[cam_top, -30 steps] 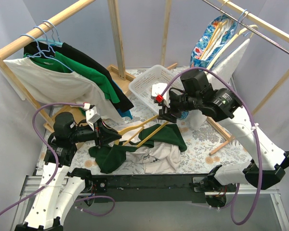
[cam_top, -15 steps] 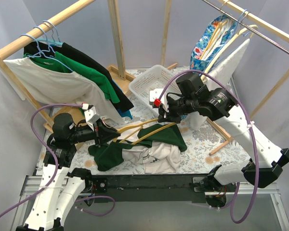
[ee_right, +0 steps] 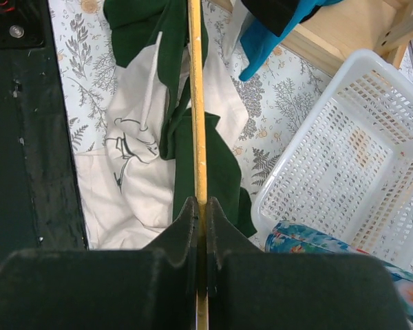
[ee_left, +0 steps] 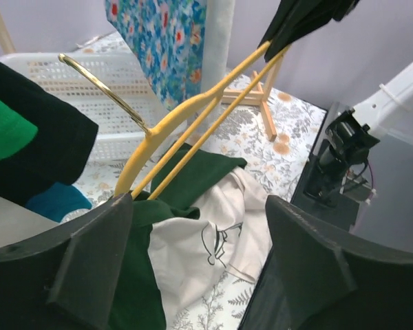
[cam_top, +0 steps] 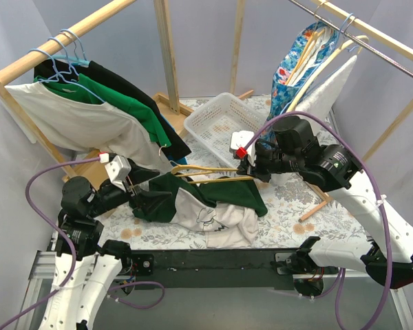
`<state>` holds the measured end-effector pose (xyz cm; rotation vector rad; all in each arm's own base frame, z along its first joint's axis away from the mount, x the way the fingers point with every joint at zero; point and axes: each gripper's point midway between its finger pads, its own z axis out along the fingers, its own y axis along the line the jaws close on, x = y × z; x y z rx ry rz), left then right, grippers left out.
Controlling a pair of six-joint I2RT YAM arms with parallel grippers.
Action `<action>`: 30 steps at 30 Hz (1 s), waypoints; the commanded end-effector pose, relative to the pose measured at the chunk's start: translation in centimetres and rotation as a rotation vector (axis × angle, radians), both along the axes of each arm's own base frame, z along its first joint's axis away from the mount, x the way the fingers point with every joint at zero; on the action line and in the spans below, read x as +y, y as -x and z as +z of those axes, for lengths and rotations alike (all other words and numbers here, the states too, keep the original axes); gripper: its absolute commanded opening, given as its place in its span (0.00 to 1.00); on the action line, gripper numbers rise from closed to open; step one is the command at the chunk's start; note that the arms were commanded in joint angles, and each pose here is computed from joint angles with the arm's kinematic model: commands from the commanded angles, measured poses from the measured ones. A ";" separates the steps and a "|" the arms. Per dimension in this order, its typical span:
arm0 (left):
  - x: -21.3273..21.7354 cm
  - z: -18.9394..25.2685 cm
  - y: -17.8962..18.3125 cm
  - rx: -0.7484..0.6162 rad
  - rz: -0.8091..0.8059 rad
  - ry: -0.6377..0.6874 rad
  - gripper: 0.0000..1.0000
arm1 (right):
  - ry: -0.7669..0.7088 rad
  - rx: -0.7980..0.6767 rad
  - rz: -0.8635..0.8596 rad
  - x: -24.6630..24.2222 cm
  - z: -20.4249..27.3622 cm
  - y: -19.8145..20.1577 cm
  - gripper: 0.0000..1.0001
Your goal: Remove the t-shirt from the hanger
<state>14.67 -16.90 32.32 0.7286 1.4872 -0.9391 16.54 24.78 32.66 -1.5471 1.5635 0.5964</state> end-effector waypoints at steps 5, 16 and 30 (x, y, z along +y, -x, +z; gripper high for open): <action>2.1 5.5 -1.4 -0.119 0.206 0.120 0.82 | -0.096 -0.053 -0.064 0.5 1.8 -1.2 0.01; 3.0 8.7 -6.2 -0.064 0.348 0.272 0.68 | -0.097 -0.010 0.002 0.8 0.5 0.2 0.01; 3.7 5.0 -10.2 0.056 0.458 0.285 0.38 | -0.145 0.030 0.124 0.5 0.6 3.5 0.01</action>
